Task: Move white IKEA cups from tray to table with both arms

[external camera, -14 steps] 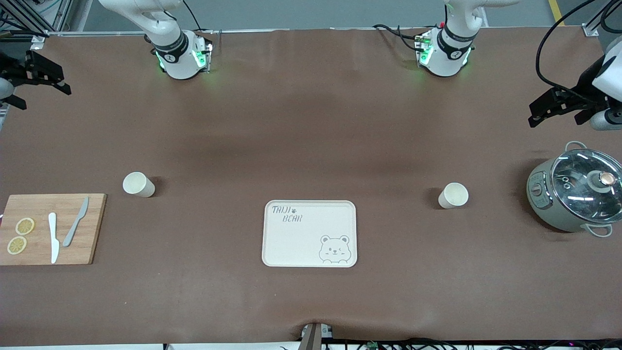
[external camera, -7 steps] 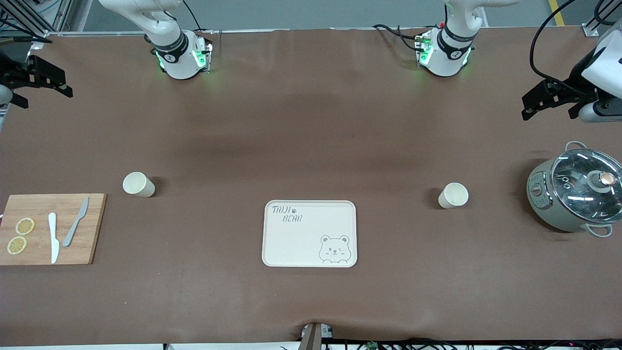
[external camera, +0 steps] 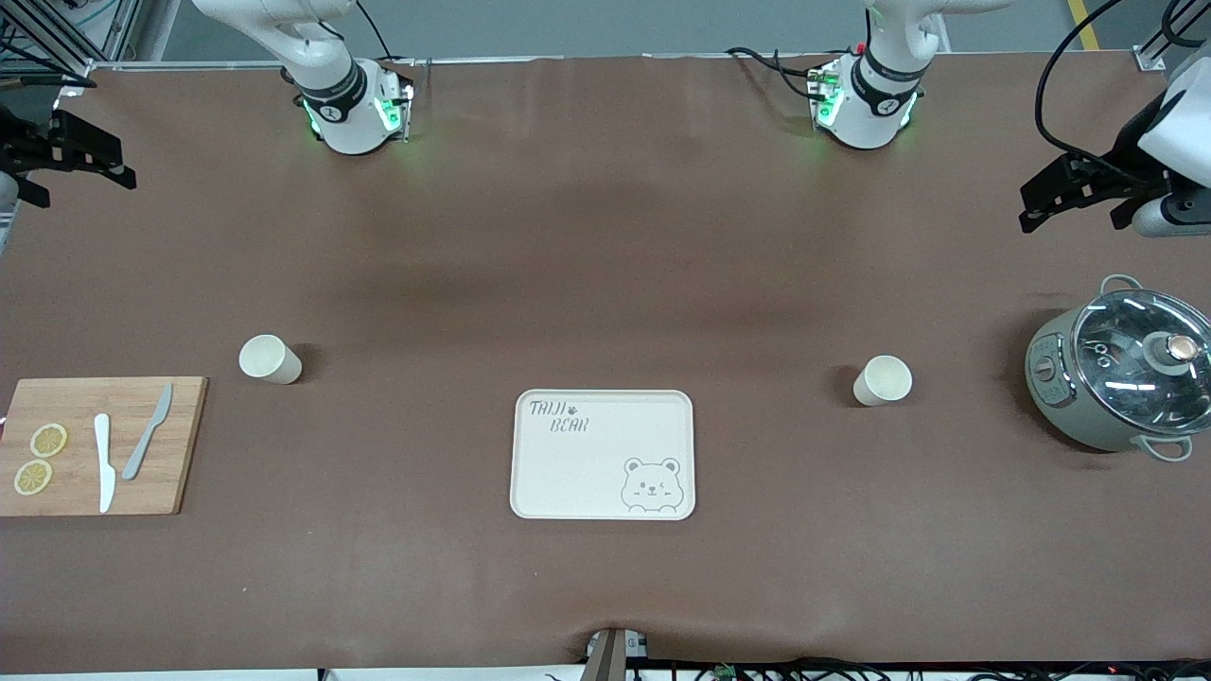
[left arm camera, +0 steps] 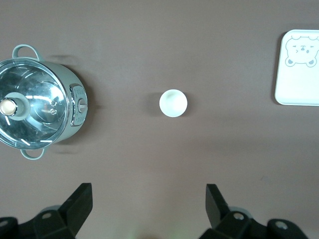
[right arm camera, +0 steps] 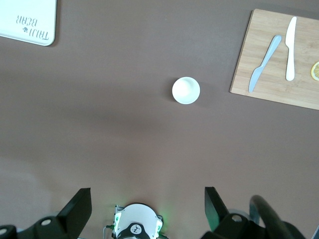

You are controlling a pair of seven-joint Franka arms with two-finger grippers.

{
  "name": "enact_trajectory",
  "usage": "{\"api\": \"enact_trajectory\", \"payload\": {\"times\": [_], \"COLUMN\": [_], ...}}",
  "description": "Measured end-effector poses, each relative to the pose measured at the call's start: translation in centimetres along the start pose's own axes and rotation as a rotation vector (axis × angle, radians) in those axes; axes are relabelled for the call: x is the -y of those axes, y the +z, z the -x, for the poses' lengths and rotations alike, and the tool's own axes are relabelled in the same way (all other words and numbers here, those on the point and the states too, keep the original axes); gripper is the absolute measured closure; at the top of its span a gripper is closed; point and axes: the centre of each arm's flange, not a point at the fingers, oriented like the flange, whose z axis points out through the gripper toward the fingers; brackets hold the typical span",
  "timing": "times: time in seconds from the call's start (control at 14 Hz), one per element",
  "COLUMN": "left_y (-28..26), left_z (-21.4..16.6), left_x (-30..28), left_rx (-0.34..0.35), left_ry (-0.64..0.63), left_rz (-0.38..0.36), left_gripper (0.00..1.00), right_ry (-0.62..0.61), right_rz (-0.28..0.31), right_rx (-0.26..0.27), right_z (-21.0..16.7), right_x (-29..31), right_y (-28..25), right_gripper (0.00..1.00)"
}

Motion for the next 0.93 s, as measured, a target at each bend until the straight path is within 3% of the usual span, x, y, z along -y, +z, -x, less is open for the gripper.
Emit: {"api": "enact_trajectory", "payload": {"times": [0.43,0.93], "left_y": [-0.9,-1.0], "left_z": [-1.2,-1.1], "left_x": [0.4,0.5], "left_rx": [-0.027,-0.014], "left_ry": [-0.009,-0.010], "left_rz": [0.006,0.005], "left_gripper": [0.00,0.00], "right_ry": [0.002,0.023], "right_rz": [0.001,0.001], "right_rx": [0.004,0.007], "right_z": [0.0,0.2], "right_x": [0.0,-0.8], "right_y": [0.0,0.1], "right_gripper": [0.00,0.00]}}
